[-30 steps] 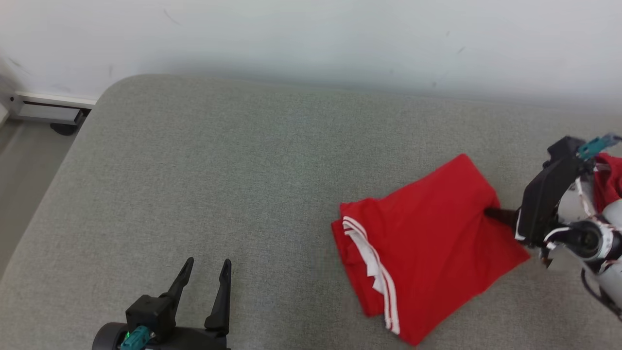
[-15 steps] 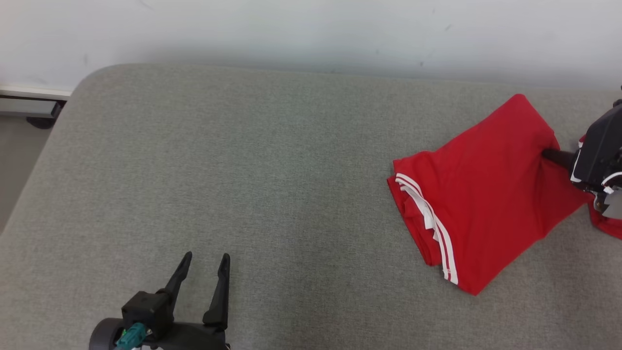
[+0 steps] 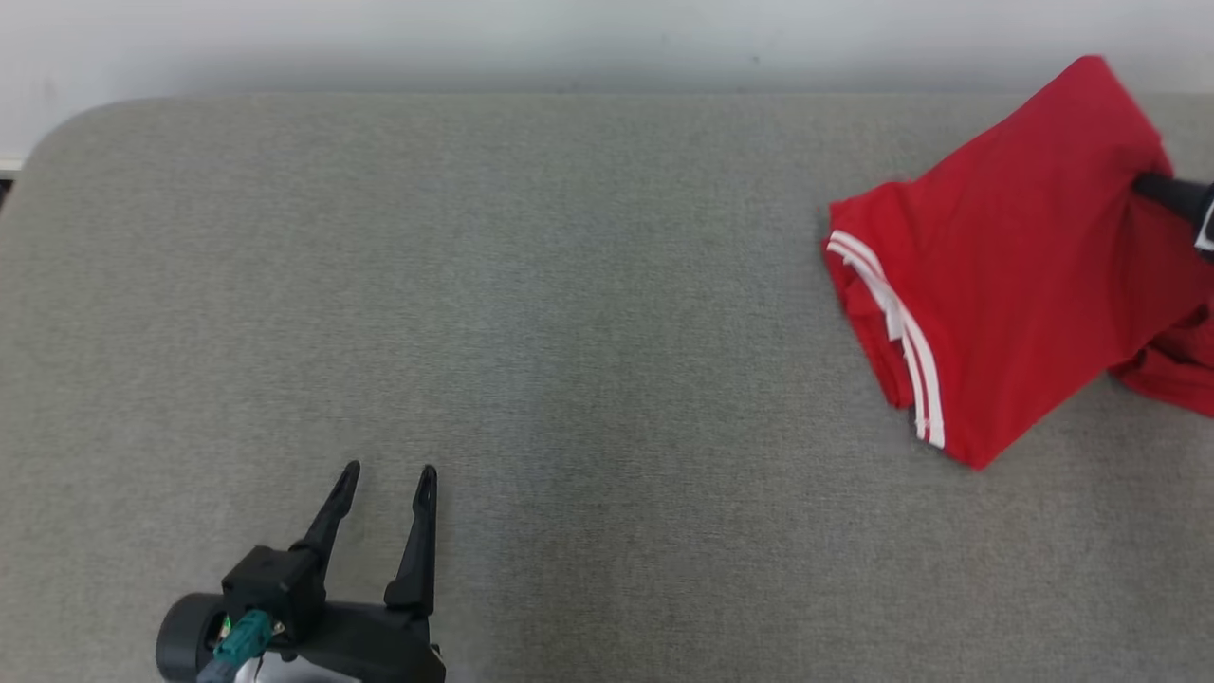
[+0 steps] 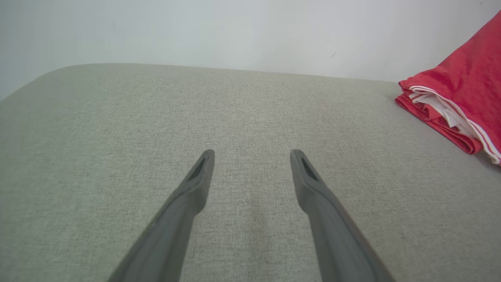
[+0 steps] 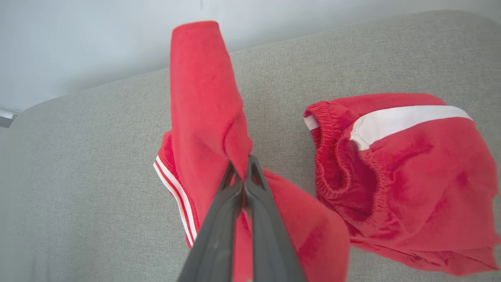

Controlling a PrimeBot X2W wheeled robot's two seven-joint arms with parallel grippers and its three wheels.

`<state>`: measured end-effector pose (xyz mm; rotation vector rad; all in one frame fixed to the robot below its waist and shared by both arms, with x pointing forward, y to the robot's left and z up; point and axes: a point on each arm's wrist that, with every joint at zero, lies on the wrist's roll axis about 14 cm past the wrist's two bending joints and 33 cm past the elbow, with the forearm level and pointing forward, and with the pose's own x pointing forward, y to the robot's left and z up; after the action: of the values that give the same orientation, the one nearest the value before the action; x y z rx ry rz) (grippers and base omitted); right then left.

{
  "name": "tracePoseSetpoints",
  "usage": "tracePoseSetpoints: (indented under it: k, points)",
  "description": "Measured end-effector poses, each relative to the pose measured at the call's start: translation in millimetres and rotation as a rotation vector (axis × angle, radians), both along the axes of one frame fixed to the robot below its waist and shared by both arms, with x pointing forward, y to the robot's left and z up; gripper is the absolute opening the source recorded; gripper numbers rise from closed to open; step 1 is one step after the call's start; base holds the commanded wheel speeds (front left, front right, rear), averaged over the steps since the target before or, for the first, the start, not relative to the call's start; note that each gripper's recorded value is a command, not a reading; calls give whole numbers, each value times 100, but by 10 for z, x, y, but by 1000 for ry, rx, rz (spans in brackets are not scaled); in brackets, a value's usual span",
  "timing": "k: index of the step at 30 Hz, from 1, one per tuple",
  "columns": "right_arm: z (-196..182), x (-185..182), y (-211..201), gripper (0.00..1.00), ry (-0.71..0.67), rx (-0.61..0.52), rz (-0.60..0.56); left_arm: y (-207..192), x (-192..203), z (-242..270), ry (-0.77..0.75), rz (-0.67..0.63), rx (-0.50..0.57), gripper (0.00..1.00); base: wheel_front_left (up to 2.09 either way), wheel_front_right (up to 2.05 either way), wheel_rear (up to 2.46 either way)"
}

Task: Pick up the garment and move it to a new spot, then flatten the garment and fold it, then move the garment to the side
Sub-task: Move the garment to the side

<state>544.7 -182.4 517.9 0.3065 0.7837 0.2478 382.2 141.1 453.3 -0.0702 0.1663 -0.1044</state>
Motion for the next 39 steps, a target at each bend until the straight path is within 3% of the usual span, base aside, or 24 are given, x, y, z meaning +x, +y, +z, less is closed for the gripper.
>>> tracePoseSetpoints:
  k: [11,39]
  points:
    - [-78,48,-699,0,22,-65,-152,-208,223,-89,15,-66,-2,100,0,0,0]
    - [-46,274,-1356,0,25,-270,-278,-186,316,-214,46,-63,8,100,0,0,0]
